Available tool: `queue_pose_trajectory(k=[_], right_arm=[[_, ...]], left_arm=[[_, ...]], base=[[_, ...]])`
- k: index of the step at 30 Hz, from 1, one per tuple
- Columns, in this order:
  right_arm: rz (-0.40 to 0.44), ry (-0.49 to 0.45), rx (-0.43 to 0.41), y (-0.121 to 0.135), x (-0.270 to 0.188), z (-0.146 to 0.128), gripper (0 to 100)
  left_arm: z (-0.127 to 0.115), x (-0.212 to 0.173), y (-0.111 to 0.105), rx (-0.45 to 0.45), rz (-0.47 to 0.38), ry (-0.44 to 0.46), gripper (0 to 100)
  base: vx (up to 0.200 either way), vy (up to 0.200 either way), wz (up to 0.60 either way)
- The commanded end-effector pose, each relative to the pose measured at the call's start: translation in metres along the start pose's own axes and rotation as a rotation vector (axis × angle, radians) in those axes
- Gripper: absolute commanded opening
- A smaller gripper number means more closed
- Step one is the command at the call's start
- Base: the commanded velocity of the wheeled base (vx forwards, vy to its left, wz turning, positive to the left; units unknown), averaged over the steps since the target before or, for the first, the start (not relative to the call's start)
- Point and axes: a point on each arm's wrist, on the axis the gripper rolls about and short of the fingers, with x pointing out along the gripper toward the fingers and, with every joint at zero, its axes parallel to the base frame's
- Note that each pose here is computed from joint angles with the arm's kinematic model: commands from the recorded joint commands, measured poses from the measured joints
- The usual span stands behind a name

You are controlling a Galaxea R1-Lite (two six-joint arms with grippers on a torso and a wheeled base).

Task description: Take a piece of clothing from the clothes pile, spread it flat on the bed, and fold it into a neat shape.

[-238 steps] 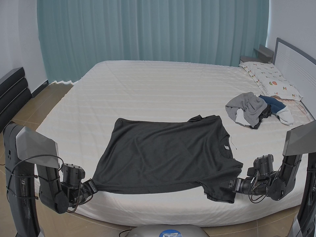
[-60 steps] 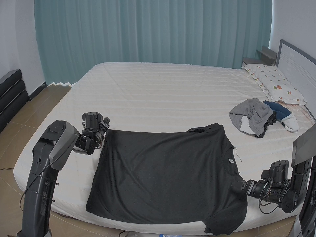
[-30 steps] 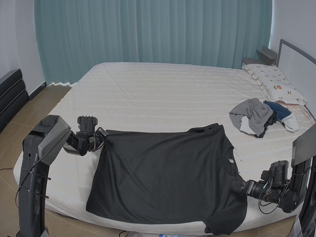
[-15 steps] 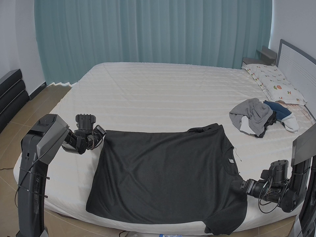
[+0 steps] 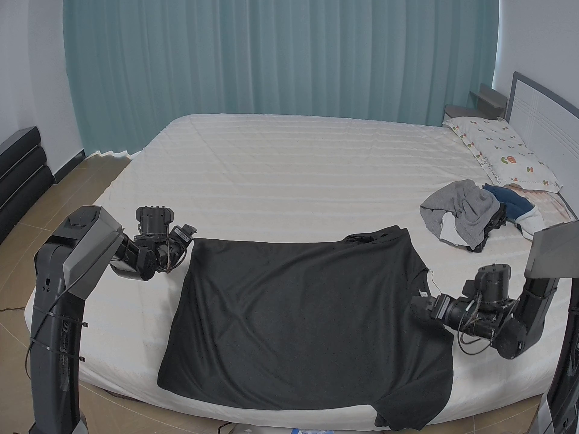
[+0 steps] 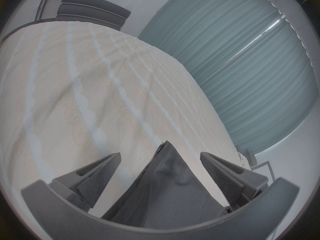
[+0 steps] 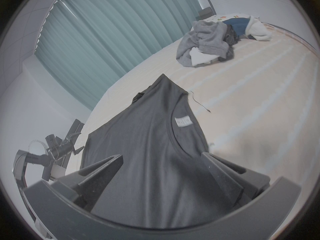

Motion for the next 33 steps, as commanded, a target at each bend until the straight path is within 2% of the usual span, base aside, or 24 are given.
queue_pose_trajectory(k=[1,6,11,15,20,24,25,33], right_arm=[[0.006,-0.041,0.002,0.019,0.066,0.050,100],[-0.026,-0.026,-0.004,0.024,0.096,0.072,100],[-0.081,-0.057,0.009,0.029,0.131,0.107,100],[-0.135,-0.086,0.019,0.021,0.149,0.119,100],[-0.142,-0.088,0.027,0.025,0.162,0.134,100],[-0.164,-0.084,0.032,0.024,0.169,0.136,100],[-0.193,-0.096,0.037,0.024,0.179,0.136,100],[-0.175,-0.101,0.107,0.024,0.200,0.124,100]], left_arm=[[0.005,-0.011,0.000,-0.045,-0.001,0.014,100],[0.002,-0.010,0.004,-0.058,0.010,0.030,100],[0.000,-0.010,0.005,-0.060,0.014,0.035,100],[-0.002,-0.009,0.005,-0.058,0.017,0.038,100],[-0.002,-0.009,0.005,-0.057,0.017,0.038,100],[-0.002,-0.009,0.005,-0.057,0.017,0.038,100],[-0.002,-0.009,0.005,-0.055,0.019,0.039,100],[-0.003,-0.009,0.005,-0.055,0.019,0.039,100]], base=[[0.000,0.000,0.00],[0.000,0.000,0.00],[0.000,0.000,0.00],[0.000,0.000,0.00],[0.000,0.000,0.00],[0.000,0.000,0.00],[0.000,0.000,0.00],[0.000,0.000,0.00]])
